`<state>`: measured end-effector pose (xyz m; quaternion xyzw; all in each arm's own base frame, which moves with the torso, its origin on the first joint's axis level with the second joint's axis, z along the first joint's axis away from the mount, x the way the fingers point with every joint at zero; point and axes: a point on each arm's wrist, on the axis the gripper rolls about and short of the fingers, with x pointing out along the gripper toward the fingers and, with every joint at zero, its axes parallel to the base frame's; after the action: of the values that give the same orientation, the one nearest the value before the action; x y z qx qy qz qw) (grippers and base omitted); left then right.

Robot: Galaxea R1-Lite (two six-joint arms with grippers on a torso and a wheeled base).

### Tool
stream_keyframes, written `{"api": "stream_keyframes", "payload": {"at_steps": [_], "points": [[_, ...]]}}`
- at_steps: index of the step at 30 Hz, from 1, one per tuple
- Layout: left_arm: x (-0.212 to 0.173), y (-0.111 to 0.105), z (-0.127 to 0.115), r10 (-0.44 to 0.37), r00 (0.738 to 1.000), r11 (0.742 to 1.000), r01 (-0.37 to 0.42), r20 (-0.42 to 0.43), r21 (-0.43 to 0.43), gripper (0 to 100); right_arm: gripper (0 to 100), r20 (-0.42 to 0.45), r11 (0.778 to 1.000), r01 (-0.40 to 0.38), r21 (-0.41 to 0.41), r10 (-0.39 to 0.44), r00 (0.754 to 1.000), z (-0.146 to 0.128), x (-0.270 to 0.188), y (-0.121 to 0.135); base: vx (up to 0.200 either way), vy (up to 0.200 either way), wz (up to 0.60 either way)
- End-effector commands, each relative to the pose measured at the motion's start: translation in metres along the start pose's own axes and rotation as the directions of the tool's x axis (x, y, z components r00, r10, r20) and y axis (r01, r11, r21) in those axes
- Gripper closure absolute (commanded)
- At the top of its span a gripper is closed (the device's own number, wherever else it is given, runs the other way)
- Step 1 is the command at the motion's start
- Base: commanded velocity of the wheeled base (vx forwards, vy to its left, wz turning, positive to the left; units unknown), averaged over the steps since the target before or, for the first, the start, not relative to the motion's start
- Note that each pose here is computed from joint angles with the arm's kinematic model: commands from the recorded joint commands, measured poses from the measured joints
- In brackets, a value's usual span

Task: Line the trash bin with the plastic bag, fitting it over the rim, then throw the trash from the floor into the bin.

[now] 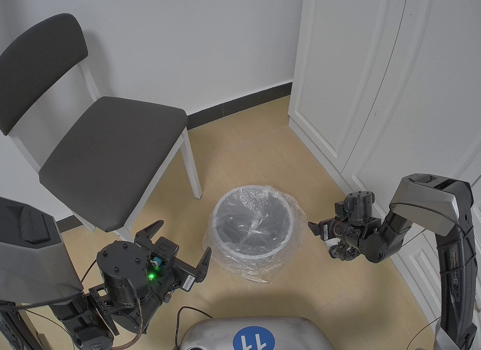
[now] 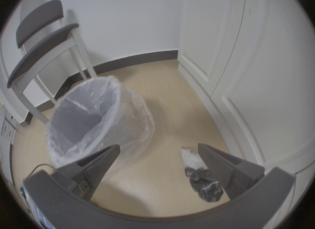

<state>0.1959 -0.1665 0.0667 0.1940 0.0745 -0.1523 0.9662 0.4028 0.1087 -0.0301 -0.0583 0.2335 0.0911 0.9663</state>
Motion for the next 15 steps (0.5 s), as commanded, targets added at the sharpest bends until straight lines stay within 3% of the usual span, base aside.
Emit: {"api": "stream_keyframes", "payload": {"at_steps": [1, 6, 9, 15], "points": [[-0.001, 0.001, 0.001, 0.001, 1.0, 1.0, -0.001, 0.005, -0.003, 0, 0, 0.026, 0.995, 0.068, 0.072, -0.07, 0.997, 0.008, 0.019, -0.006, 0.0, 0.0, 0.0], [0.0, -0.001, 0.0, -0.001, 1.0, 1.0, 0.001, -0.001, 0.001, 0, 0, 0.018, 0.971, 0.16, 0.178, -0.165, 0.986, 0.017, 0.047, -0.003, 0.0, 0.0, 0.0], [0.0, -0.001, 0.0, -0.001, 1.0, 1.0, 0.001, -0.001, 0.001, 0, 0, 0.013, 0.96, 0.175, 0.219, -0.182, 0.983, 0.02, 0.057, -0.003, 0.0, 0.0, 0.0], [0.001, -0.001, 0.0, 0.0, 1.0, 1.0, 0.0, 0.001, -0.001, 0, 0, -0.033, 0.89, 0.186, 0.417, -0.19, 0.981, 0.034, 0.111, 0.002, 0.0, 0.0, 0.0]]}}
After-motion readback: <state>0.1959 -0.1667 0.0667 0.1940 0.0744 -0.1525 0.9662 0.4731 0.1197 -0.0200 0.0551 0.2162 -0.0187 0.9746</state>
